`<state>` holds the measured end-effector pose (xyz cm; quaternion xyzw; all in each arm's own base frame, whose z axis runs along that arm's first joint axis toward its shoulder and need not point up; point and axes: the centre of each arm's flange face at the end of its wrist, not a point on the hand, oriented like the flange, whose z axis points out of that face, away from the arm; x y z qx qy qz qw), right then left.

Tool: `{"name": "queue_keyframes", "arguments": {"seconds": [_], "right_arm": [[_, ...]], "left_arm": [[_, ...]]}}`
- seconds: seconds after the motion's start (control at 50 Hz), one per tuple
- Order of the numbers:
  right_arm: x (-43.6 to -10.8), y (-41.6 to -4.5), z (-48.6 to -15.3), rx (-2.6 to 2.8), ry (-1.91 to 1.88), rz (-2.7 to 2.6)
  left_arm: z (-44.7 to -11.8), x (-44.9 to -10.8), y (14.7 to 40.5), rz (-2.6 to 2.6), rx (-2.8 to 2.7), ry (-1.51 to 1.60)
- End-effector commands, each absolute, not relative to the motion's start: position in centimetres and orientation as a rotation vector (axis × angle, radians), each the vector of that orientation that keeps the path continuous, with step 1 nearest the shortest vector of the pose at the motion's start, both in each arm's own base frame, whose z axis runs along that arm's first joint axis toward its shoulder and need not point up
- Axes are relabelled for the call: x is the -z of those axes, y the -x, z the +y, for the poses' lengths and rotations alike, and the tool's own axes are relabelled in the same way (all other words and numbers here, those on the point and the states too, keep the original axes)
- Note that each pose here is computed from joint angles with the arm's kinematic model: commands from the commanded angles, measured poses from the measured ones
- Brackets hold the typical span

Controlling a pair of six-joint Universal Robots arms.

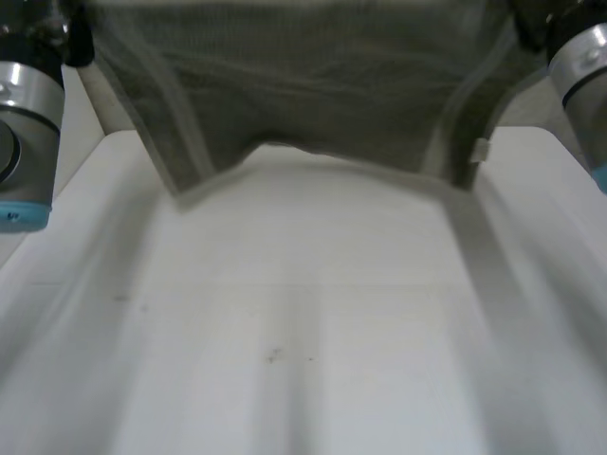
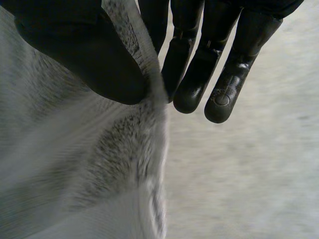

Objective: Fold the towel.

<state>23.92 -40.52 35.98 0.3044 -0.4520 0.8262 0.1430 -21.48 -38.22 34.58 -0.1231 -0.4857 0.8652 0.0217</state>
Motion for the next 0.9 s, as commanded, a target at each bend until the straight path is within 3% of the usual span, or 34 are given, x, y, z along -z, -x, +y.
{"name": "queue_keyframes", "arguments": {"seconds": [0.02, 0.1, 0.26, 0.4, 0.62, 0.9], "right_arm": [[-27.2, -24.3, -37.4, -2.121, -1.233, -1.764], [-21.5, -23.7, -34.5, -1.866, -1.396, -1.965], [-15.1, -23.2, -31.2, -1.638, -1.558, -2.114], [-14.5, -22.9, -31.5, -1.703, -1.387, -2.305], [-14.2, -19.1, -33.5, -1.736, -0.875, -2.667], [-12.3, -17.4, -34.2, -1.643, -0.783, -2.743]], "left_arm": [[-36.2, -26.1, 20.6, -1.908, -2.373, 0.417], [-34.0, -21.1, 19.8, -2.086, -2.187, 0.46], [-32.4, -18.0, 18.7, -2.192, -2.059, 0.579], [-32.7, -18.0, 17.9, -2.221, -2.073, 0.577], [-32.4, -18.7, 17.6, -2.211, -2.093, 0.563], [-32.2, -18.6, 17.8, -2.208, -2.088, 0.569]]}}
